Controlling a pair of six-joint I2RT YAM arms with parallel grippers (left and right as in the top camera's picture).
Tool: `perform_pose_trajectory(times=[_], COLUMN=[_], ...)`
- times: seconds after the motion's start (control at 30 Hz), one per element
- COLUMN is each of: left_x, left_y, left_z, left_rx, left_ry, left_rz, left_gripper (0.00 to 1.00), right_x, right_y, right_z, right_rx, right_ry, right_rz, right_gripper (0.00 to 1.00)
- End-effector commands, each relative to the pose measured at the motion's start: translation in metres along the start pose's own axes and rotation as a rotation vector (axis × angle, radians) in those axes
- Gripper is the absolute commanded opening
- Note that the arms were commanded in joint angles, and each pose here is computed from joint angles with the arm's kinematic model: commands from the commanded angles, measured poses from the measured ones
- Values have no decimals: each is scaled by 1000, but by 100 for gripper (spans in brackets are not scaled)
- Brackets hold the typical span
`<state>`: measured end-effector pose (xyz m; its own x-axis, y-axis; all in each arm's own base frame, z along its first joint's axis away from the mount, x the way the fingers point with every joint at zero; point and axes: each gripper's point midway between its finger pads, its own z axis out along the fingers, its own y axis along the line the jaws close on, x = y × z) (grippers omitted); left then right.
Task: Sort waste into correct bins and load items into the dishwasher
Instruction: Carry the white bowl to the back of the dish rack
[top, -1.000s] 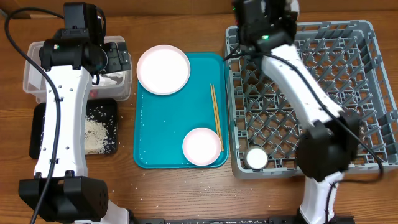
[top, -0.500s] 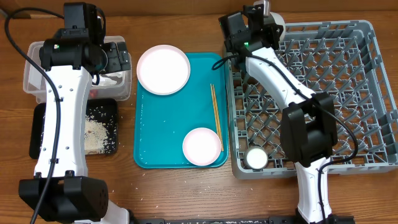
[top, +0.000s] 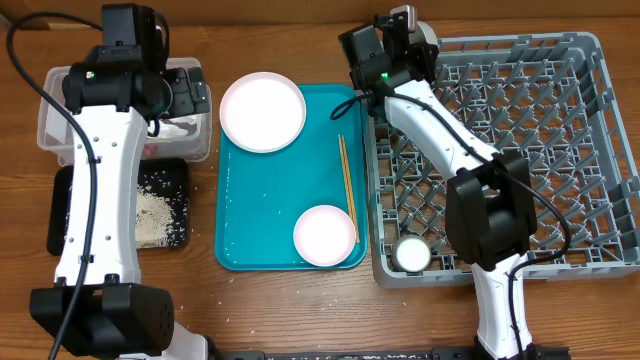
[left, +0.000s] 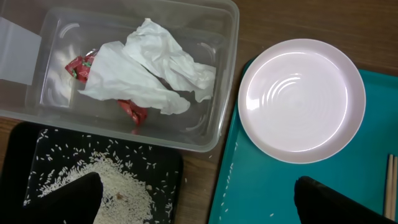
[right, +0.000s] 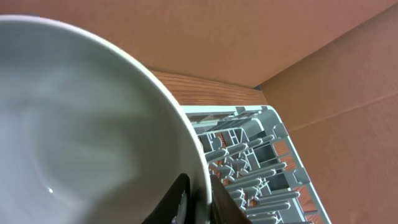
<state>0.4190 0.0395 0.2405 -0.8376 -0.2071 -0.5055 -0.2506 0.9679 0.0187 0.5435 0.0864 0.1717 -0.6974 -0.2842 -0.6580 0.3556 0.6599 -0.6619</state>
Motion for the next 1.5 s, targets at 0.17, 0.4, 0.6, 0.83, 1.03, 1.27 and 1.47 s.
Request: perform_pose_trajectory(times=[0.17,0.4,0.6,0.83,1.03,1.27,1.47], left_x=[-7,-7,-6,-6,-6,-6,-6], left_y=[-1,-1,-4,-3,-4,-4,-4], left_z=[-2,-2,-3,-3,-3,-3,-3], left_rx=[-7,-7,-4,-4,-4,-4,-4], left_ry=[-19,-19,-20,-19,-20,-20,-20], left_rz=[18,17,23,23,23,23,23], left_gripper=[100,100,100,100,100,100,100], right_x=[-20,-18,-4,1,-1,3,4], right_y=[-45,-18,0,-4,-12,15,26], right_z=[-11,-17,-13,-11,-10,-17,-31], right_rx=[295,204,241,303,344,221,192], right_ry=[-60,-77,-66,-61,-62,-68,-83], right_rz=[15,-13,-69,-81,-63,-121,-157], right_gripper=[4,4,4,4,4,4,36])
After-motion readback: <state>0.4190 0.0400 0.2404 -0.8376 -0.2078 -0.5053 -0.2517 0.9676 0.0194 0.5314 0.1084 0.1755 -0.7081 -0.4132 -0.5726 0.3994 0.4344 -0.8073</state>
